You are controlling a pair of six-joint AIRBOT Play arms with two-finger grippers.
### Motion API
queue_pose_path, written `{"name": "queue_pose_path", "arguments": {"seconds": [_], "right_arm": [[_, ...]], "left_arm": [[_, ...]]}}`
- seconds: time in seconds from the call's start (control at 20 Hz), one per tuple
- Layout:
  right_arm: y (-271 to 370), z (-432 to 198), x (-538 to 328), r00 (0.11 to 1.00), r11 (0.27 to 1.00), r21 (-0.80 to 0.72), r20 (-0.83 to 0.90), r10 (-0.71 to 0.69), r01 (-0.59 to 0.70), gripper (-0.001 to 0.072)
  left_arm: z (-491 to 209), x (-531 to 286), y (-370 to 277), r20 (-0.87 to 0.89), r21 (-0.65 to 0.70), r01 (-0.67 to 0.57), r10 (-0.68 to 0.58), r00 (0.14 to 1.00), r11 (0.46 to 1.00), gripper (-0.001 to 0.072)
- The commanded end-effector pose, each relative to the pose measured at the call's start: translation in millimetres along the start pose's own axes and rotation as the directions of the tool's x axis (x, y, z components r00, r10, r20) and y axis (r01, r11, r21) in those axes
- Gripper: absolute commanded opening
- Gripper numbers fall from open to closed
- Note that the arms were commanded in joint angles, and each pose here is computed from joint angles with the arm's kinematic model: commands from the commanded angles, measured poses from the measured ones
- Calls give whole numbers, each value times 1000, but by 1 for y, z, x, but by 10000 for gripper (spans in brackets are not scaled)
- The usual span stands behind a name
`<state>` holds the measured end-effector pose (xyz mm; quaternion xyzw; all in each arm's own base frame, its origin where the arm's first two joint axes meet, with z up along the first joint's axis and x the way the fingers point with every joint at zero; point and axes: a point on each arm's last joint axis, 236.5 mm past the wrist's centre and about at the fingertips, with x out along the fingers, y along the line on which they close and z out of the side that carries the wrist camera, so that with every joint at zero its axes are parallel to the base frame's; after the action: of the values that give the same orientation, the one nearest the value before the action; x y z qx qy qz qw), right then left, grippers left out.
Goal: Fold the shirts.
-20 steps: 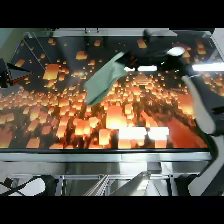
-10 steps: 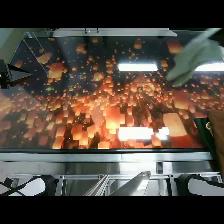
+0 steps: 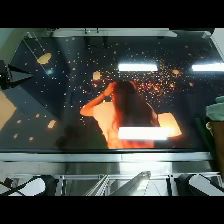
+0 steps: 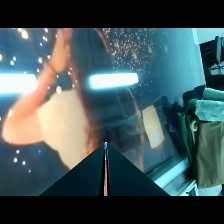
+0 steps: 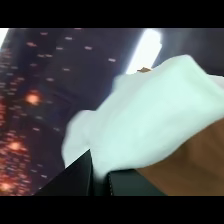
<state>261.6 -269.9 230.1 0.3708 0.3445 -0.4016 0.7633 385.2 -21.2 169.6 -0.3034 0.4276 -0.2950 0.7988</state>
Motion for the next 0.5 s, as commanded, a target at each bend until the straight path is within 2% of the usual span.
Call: {"name": "queue_pose_path", "arguments": {"seconds": [0.0, 0.15, 0.3, 0.45], "right_arm": [[-75, -39, 10, 970, 987, -43, -182, -160, 154, 15], [-124, -91, 34, 910, 972, 3, -353, -219, 236, 15], [-165, -130, 51, 873, 955, 52, -422, -244, 292, 19], [-217, -164, 57, 799, 885, 122, -498, -337, 449, 19]], "left_arm": [[1, 0, 0, 3, 13, -2, 2, 1000, 1000, 17], [0, 0, 0, 2, 12, -1, 1, 1000, 1000, 17], [0, 0, 0, -1, 13, 1, -1, 1000, 1000, 17], [-3, 0, -1, -11, 23, 6, -5, 1000, 1000, 17]]}}
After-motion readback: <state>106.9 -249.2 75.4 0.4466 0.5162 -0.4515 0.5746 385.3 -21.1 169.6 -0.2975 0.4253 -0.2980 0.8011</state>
